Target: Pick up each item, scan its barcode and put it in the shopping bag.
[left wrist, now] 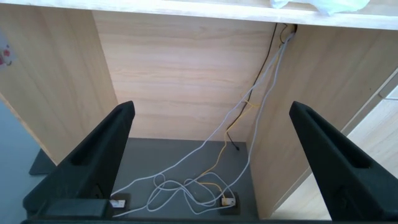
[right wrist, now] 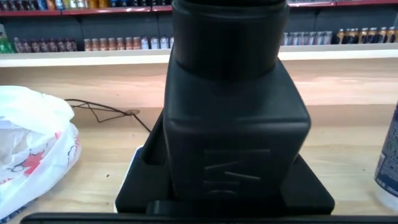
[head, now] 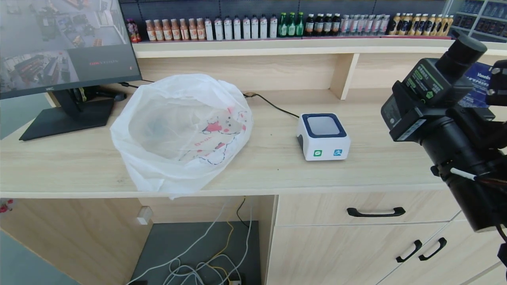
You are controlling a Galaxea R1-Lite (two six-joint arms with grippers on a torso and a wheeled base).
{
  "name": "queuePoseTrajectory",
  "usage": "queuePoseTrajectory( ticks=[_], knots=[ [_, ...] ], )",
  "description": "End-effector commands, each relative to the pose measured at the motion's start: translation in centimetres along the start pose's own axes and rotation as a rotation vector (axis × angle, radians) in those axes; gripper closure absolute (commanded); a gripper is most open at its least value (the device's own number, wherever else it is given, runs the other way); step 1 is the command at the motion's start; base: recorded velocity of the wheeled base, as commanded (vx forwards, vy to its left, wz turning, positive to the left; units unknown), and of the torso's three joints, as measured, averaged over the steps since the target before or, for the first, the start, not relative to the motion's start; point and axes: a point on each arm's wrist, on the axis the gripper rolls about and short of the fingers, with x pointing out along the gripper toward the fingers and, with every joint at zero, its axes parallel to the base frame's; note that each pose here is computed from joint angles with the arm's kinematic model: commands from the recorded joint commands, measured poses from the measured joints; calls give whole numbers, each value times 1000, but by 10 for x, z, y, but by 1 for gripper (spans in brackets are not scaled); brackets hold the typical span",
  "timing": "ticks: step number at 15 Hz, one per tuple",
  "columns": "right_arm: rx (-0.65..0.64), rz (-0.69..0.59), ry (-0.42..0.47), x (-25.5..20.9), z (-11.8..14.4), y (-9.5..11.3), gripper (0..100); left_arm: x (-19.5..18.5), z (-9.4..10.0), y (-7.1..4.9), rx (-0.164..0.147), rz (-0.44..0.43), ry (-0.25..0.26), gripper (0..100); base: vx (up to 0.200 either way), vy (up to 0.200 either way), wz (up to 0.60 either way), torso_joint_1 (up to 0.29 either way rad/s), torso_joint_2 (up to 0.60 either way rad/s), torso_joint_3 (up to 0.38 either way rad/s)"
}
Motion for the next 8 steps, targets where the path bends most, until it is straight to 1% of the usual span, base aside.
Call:
queuePoseTrajectory(
  ticks=[1, 6, 8],
  knots=[
    [0, 6, 0, 10, -6, 7, 100, 0, 0, 0, 0, -1, 0, 0, 0, 0, 0, 0, 0, 0],
    [-11, 7, 14, 19, -16, 14, 100, 0, 0, 0, 0, 1, 0, 0, 0, 0, 0, 0, 0, 0],
    [-21, -10, 13, 32, -24, 17, 100, 0, 0, 0, 0, 1, 0, 0, 0, 0, 0, 0, 0, 0]
  ],
)
